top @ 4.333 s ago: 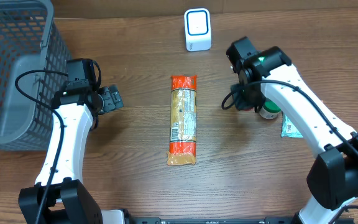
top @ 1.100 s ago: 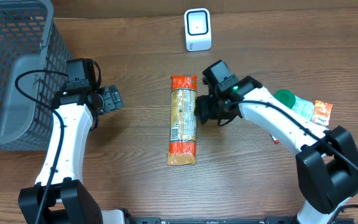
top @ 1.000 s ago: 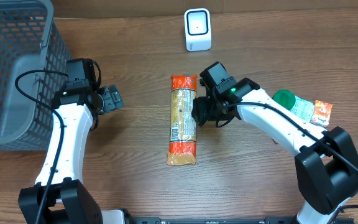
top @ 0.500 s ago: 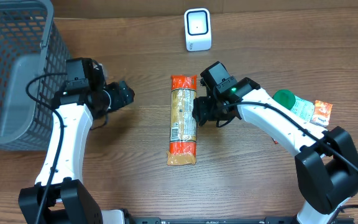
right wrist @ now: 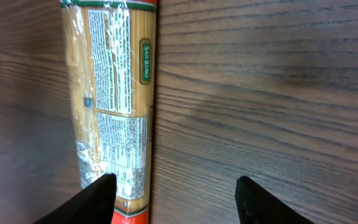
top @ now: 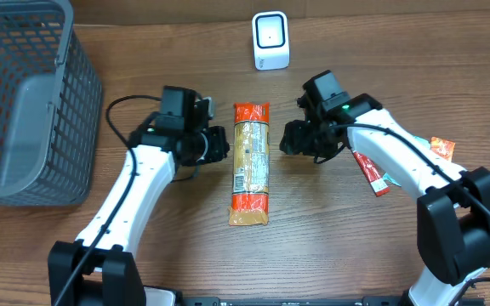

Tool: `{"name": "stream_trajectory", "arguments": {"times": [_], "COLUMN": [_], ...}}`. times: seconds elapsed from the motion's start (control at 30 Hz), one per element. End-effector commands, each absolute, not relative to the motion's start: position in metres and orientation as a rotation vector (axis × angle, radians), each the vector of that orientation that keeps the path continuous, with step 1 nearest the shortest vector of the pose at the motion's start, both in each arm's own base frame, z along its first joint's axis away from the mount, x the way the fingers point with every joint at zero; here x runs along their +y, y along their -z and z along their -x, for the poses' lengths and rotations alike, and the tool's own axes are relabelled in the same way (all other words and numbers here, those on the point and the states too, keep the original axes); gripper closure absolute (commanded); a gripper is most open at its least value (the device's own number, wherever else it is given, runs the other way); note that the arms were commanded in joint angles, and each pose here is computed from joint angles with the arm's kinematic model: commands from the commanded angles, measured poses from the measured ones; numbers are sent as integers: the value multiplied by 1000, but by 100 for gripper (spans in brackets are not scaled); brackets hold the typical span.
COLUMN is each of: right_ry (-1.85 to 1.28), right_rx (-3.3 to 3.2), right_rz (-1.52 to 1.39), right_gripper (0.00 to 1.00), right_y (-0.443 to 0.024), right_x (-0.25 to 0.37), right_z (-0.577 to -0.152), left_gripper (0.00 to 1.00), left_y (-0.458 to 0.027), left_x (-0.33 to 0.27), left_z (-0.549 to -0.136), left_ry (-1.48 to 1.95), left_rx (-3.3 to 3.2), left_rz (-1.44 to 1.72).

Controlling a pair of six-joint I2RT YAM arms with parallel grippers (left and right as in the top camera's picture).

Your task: Scan the item barcode

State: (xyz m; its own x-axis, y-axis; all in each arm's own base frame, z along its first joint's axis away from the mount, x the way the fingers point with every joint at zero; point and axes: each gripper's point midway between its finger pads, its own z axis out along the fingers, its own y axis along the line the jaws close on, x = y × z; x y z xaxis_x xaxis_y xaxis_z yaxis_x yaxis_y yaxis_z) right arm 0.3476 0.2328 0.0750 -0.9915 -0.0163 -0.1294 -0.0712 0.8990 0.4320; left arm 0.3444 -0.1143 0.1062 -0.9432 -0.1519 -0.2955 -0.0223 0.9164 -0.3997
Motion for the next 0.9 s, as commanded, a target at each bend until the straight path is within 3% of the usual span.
{"name": "stream_trajectory", "arguments": {"times": [0.0, 0.5, 0.87], "right_ry": [-834, -851, -839], "right_rx": [2942, 2913, 3013], "right_rz": [137, 98, 73], "right_gripper": [37, 36, 36], "right_y": [-80, -73, -35], "right_x": [239, 245, 245], "right_z": [-338, -351, -344], "left_gripper": [96, 96, 96], "left_y": [-80, 7, 2], "left_x": [-115, -135, -168], "left_z": [-345, -344, -343], "left_ry": [477, 600, 710], "left_rx": [2814, 2991, 2976], "left_rz": [202, 240, 70]}}
